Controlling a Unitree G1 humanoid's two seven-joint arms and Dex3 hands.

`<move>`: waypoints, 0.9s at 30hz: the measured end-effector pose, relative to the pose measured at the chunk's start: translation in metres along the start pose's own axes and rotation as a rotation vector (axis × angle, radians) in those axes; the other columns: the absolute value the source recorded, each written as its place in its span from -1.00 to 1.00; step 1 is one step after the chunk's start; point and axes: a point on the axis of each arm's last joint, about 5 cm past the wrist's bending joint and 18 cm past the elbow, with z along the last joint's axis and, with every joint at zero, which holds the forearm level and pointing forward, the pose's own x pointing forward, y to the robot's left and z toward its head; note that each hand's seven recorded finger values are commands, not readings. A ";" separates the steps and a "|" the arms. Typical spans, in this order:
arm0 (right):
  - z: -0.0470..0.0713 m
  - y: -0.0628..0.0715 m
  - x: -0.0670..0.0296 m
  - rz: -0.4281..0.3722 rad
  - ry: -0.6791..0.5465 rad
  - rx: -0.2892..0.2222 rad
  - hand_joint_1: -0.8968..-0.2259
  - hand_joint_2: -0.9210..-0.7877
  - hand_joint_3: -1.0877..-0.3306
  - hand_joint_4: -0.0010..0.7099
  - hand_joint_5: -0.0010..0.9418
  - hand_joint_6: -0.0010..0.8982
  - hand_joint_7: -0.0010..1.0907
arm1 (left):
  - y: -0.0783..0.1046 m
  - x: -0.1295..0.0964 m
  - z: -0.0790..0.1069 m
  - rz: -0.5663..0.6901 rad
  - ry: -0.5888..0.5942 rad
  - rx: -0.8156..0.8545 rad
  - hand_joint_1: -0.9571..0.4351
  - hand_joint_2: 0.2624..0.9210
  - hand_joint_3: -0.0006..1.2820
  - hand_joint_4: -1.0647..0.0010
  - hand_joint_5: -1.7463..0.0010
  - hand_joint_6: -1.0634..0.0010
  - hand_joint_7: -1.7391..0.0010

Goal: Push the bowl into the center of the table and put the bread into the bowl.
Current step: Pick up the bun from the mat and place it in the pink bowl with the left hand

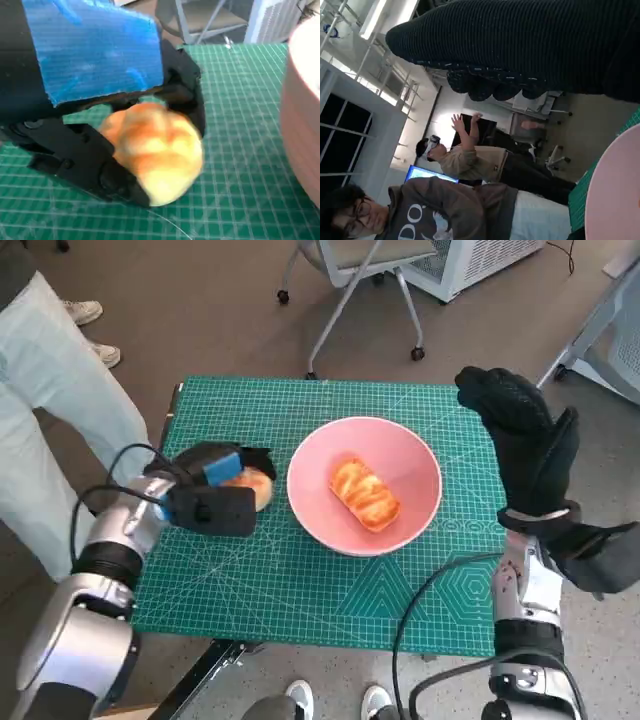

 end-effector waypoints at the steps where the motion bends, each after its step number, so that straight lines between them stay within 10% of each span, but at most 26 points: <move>1: 0.000 0.000 0.0000 0.000 0.000 0.000 -0.36 -1.00 -0.07 -0.44 -1.00 -0.76 -0.19 | 0.005 -0.001 -0.001 0.022 -0.008 -0.001 0.38 1.00 -0.82 -0.21 -0.42 -0.08 -0.37; 17: 0.000 -0.001 0.0005 0.006 -0.002 -0.002 -0.34 -1.00 -0.08 -0.44 -1.00 -0.75 -0.19 | 0.083 -0.021 0.045 0.467 -0.360 -0.019 0.38 1.00 -0.87 -0.28 -0.42 -0.16 -0.28; 27: -0.001 0.000 0.0004 0.010 0.004 0.002 -0.36 -1.00 -0.09 -0.45 -1.00 -0.76 -0.19 | 0.089 -0.016 0.098 0.405 -0.589 0.001 0.38 1.00 -0.89 -0.28 -0.42 -0.22 -0.24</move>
